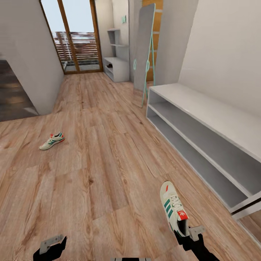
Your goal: Pick up the two gym shoes and the two sandals from the corridor floor and place them onto the hallstand (shoe rack) in the corridor, making sure they are on the rack and not on the floor. Arrange them so the two gym shoes are next to each other and the two sandals are next to each other.
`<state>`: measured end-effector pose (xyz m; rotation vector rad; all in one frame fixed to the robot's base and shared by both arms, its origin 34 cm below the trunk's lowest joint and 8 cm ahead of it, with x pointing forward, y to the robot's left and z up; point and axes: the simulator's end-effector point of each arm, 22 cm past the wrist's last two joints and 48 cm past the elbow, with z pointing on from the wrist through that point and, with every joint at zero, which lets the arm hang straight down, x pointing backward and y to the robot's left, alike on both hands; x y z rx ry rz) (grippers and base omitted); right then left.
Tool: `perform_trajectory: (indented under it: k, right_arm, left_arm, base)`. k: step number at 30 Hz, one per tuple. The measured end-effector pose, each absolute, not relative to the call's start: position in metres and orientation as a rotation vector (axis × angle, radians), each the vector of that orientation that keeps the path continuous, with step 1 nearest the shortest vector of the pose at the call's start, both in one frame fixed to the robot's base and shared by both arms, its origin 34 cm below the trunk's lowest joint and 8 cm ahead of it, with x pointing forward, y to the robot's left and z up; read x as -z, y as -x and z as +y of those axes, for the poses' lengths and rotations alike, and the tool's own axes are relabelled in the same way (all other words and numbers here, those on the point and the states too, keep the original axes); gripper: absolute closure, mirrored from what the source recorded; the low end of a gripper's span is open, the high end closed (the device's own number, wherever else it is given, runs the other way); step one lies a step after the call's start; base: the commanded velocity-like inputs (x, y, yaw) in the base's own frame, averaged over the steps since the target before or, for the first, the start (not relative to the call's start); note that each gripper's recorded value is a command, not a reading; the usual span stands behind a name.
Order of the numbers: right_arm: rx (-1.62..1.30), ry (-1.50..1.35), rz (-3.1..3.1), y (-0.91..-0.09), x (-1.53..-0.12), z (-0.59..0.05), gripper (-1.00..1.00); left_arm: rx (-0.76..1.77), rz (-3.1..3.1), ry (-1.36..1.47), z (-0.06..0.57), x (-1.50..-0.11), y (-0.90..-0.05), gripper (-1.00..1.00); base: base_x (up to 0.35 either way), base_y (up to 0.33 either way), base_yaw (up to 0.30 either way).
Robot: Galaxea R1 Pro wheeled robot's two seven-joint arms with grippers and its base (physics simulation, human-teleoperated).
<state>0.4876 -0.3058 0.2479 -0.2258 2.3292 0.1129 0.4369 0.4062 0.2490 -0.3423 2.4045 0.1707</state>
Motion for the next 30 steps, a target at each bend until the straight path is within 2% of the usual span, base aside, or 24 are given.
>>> perform_trajectory:
  k: [18,30]
  right_arm:
    - [-0.11,0.226,2.307,-0.495,-0.257,-0.306,1.0]
    - [-0.107,0.226,2.288,-0.5,-0.264,-0.306,1.0]
  left_arm:
    - [-0.163,2.383,0.346,0.405,-0.256,-0.444,-1.0]
    - [-0.159,2.364,0.349,0.405,-0.263,-0.449,-1.0]
  base:
    - [0.006,0.0,0.163]
    - [0.285,0.0,0.105]
